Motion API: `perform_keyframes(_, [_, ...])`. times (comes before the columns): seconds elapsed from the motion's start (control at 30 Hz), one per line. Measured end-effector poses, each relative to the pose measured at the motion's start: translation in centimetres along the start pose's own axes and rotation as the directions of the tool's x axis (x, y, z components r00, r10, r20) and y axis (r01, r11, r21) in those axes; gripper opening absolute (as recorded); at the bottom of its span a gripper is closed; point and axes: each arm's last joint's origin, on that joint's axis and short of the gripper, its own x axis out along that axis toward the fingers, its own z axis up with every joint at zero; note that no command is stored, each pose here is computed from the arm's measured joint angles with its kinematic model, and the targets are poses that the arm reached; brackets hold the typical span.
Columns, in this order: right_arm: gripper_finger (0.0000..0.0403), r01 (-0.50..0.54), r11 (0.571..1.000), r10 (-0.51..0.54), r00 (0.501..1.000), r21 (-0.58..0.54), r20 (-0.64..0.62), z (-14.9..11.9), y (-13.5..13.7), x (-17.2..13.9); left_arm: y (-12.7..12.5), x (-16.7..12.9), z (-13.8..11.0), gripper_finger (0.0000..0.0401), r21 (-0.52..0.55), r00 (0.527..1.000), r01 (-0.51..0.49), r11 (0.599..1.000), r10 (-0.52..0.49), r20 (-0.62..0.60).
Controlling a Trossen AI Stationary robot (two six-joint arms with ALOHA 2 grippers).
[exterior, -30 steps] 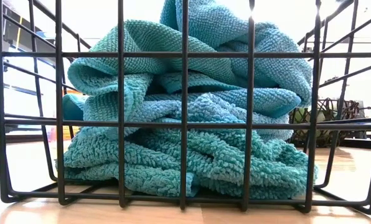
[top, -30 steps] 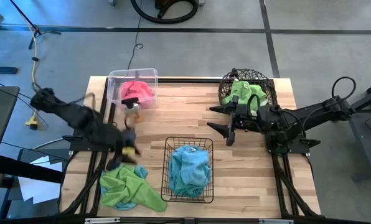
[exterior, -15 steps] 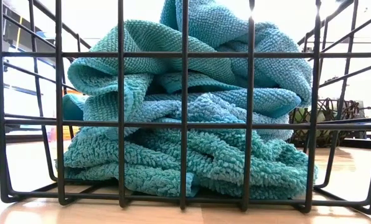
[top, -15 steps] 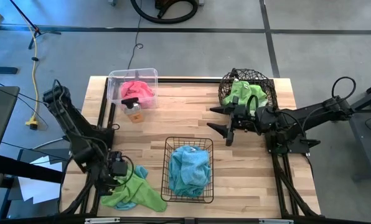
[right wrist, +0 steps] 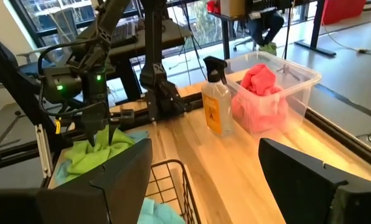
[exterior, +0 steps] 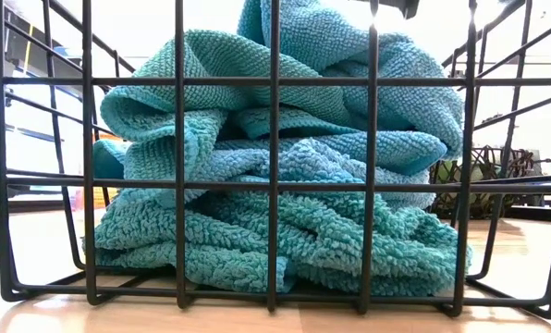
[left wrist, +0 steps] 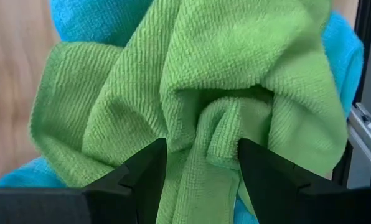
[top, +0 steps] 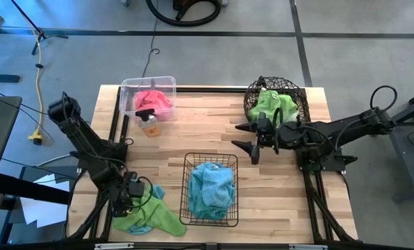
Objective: Sort microfiber towel by color & place in baskets
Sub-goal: Put the green towel into the top right basket
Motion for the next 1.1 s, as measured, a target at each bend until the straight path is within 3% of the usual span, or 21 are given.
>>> perform_keyframes(0.43, [0.0291, 0.002, 1.0, -0.002, 1.0, 0.011, -0.011, -0.1, 0.0, 0.0, 0.8, 1.5, -0.4, 0.0176, -0.001, 0.998, 0.011, 1.0, -0.011, 0.055])
perform_keyframes(0.53, [0.0291, 0.002, 1.0, -0.002, 1.0, 0.011, -0.011, -0.1, 0.0, 0.0, 0.7, 1.4, -0.2, 0.0136, -0.022, 0.995, 0.019, 1.0, -0.016, 0.1])
perform_keyframes(0.67, [0.0291, 0.002, 1.0, -0.002, 1.0, 0.01, -0.011, -0.1, 0.0, 0.0, 0.3, 1.4, 0.1, 0.0033, -0.063, 0.991, 0.072, 0.995, -0.065, 0.116])
perform_keyframes(0.77, [0.0291, 0.002, 1.0, -0.002, 1.0, 0.01, -0.011, -0.1, 0.0, 0.0, 0.1, 0.9, 0.1, 0.0012, -0.121, 0.99, 0.102, 0.987, -0.09, 0.106])
perform_keyframes(0.9, [0.0291, 0.002, 1.0, -0.002, 1.0, 0.008, -0.011, -0.1, 0.0, 0.0, -0.7, -1.8, 0.5, 0.0003, -0.121, 0.979, 0.176, 0.977, -0.161, 0.127])
perform_keyframes(1.1, [0.0291, 0.002, 1.0, -0.002, 1.0, 0.008, -0.011, -0.1, 0.0, 0.0, -1.7, -8.9, 1.1, 0.0002, -0.103, 0.932, 0.326, 0.94, -0.302, 0.199])
